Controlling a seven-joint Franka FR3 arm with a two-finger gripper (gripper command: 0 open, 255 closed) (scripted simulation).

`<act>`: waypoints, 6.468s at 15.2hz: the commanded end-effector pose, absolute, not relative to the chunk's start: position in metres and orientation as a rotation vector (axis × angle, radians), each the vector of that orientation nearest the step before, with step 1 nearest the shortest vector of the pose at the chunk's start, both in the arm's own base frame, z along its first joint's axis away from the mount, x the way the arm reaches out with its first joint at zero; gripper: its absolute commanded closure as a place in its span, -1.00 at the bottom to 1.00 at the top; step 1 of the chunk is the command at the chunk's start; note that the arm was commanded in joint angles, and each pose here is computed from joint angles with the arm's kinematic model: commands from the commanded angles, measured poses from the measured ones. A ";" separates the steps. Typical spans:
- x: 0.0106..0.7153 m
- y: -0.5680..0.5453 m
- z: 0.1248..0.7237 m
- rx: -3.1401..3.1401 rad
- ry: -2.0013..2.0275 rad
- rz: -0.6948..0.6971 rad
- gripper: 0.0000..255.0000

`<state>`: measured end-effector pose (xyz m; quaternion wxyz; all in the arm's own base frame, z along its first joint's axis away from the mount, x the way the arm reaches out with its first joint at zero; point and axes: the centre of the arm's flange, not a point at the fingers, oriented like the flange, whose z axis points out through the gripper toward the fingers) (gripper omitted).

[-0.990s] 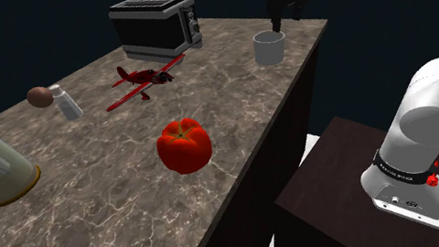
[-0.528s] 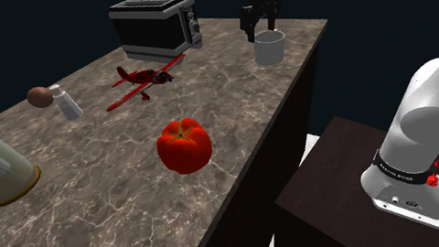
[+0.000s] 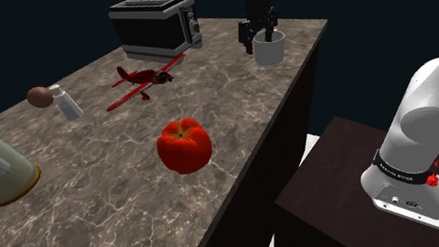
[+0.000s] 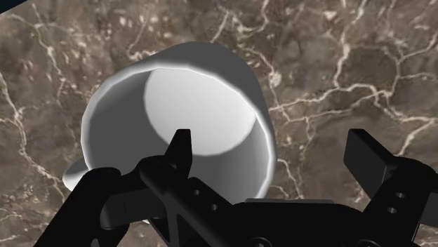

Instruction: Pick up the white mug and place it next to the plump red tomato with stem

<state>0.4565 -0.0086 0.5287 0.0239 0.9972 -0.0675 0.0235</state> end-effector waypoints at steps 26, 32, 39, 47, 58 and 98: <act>0.457 -0.009 0.574 3.086 -0.209 0.074 1.00; 0.457 -0.009 0.605 3.086 -0.209 0.074 1.00; 0.457 -0.009 0.642 3.086 -0.209 0.074 1.00; 0.457 -0.009 0.685 3.086 -0.209 0.074 1.00; 0.410 0.115 0.687 3.086 -0.209 0.074 1.00; 0.248 0.546 0.661 3.086 -0.209 0.074 1.00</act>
